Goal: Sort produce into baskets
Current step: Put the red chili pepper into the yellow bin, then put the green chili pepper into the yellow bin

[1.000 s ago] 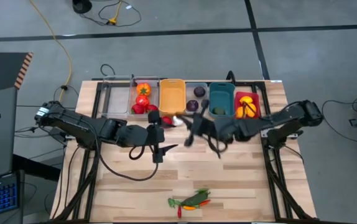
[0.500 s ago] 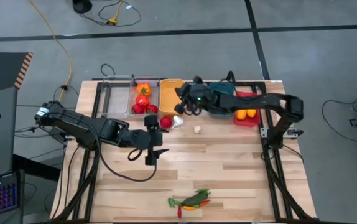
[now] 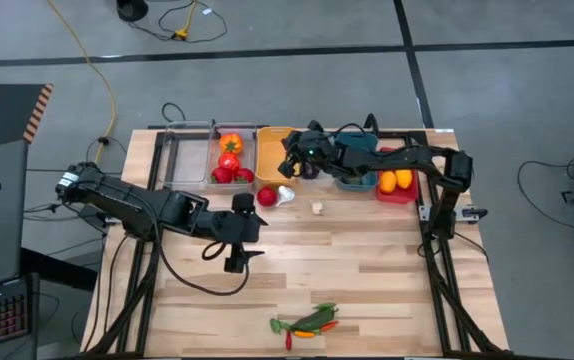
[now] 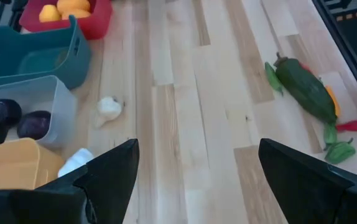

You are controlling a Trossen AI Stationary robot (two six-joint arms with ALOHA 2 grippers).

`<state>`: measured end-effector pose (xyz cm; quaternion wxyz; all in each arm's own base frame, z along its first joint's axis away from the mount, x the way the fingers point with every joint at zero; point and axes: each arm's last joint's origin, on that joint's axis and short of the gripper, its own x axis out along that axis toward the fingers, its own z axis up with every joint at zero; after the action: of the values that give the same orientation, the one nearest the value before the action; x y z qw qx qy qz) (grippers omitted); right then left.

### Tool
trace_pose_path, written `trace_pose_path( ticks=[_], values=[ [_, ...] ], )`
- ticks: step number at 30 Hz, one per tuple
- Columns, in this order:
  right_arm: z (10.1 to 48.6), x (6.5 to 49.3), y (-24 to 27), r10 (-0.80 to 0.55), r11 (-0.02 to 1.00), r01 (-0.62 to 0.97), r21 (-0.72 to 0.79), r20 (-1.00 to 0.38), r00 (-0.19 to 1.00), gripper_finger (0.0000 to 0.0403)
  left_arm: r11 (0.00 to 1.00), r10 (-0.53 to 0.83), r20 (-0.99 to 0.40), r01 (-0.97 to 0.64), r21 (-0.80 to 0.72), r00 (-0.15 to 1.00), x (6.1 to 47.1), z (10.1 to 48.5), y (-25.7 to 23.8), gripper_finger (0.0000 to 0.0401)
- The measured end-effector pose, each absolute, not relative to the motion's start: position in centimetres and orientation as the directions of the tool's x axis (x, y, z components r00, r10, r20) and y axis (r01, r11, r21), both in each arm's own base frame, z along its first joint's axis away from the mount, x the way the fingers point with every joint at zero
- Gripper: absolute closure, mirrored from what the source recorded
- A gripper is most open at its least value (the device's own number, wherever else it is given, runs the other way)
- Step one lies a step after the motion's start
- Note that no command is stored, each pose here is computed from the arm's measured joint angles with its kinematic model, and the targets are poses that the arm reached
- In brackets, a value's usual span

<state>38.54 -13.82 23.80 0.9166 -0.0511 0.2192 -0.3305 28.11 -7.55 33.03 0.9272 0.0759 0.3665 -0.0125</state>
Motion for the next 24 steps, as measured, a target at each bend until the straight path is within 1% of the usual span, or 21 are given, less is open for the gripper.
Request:
trace_pose_path(
  ticks=[3, 8, 12, 15, 19, 24],
  values=[
    [23.8, 38.5, -13.9, -0.603, 0.795, 0.569, -0.208, -0.376, 0.704, 0.0321, 0.988, 0.033, -0.681, 0.078, 0.132, 0.731, 28.1, 33.0, -7.5, 0.0083],
    [23.6, 38.5, -14.0, -0.599, 0.794, 0.583, -0.172, -0.383, 0.703, 0.0264, 0.988, 0.033, -0.681, 0.077, 0.131, 0.732, 28.1, 33.0, -7.6, 0.0083],
    [24.9, 37.9, -13.4, -0.593, 0.799, 0.576, -0.171, -0.383, 0.708, 0.0237, 0.991, 0.027, -0.68, 0.068, 0.113, 0.732, 28.1, 33.0, -7.8, 0.0083],
    [27.7, 36.5, -11.9, -0.576, 0.813, 0.558, -0.166, -0.372, 0.728, 0.0232, 0.993, 0.006, -0.681, 0.073, 0.088, 0.732, 28.0, 33.0, -8.3, 0.0083],
    [31.6, 33.9, -8.9, -0.522, 0.85, 0.505, -0.149, -0.363, 0.772, 0.0236, 0.993, -0.038, -0.674, 0.102, 0.055, 0.737, 28.2, 32.7, -9.6, 0.0083],
    [35.3, 30.5, -4.3, -0.423, 0.9, 0.431, -0.062, -0.358, 0.832, 0.0245, 0.985, -0.085, -0.695, 0.164, 0.047, 0.714, 29.9, 30.3, -12.7, 0.0083]
  ],
)
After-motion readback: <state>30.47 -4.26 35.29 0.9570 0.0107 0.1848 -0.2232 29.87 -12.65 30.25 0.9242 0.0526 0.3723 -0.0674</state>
